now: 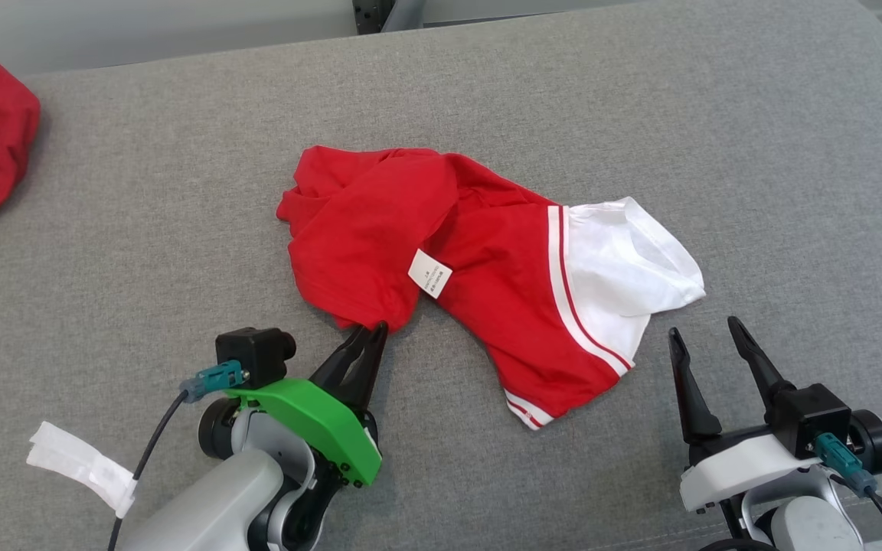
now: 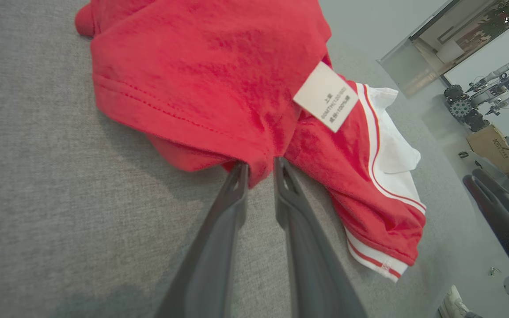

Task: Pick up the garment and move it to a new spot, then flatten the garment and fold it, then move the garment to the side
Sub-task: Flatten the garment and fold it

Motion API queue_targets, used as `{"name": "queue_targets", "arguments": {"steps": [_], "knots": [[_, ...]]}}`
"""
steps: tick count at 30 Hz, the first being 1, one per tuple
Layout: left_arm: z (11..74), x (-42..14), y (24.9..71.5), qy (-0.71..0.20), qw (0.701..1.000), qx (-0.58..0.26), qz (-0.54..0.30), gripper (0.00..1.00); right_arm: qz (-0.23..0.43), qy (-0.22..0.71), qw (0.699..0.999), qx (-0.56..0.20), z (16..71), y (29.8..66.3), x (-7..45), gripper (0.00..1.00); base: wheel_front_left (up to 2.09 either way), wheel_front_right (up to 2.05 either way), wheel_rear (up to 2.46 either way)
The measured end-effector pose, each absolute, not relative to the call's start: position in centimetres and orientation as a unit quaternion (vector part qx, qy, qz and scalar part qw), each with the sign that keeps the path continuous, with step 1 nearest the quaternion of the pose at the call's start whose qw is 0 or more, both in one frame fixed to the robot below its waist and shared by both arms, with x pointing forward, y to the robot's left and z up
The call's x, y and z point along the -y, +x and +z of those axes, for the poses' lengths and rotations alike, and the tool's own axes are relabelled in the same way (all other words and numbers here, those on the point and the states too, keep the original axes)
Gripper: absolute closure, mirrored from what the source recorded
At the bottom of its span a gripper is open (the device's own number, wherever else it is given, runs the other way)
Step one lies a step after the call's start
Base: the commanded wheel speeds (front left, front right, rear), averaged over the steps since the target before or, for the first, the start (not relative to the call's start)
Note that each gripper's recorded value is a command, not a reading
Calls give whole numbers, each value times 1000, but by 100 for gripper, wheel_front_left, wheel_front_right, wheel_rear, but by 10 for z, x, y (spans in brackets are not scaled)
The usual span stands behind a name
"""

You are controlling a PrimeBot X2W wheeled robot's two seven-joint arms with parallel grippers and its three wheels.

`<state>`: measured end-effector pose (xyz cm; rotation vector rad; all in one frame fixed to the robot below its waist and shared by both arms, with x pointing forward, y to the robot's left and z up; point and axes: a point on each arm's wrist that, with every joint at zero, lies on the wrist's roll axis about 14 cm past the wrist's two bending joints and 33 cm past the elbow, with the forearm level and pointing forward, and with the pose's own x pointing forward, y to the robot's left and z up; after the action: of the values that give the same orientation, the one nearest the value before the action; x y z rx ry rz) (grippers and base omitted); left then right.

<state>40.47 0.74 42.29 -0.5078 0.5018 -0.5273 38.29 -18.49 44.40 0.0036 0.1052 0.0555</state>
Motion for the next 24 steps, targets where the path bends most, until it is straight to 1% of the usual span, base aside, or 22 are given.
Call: {"name": "queue_targets", "arguments": {"steps": [1,2,3,9,13,19,24], "knots": [[422,-8,405,-245,903,-244,-255,77,28,2,998,-53,444,383,185,0,0,0,0],[422,-8,405,-245,903,-245,-254,85,28,2,998,-53,443,383,185,0,0,0,0],[421,-7,405,-243,903,-246,-255,100,28,3,998,-53,443,384,184,0,0,0,0],[424,-4,406,-242,902,-243,-262,100,26,2,998,-54,443,384,186,0,0,0,0],[438,-8,413,-238,906,-222,-272,100,23,2,998,-53,444,383,188,0,0,0,0],[494,-27,435,-241,919,-144,-276,100,21,2,998,-52,445,382,189,0,0,0,0],[536,-36,434,-246,921,-96,-286,100,26,5,998,-50,445,382,186,0,0,0,0]]}}
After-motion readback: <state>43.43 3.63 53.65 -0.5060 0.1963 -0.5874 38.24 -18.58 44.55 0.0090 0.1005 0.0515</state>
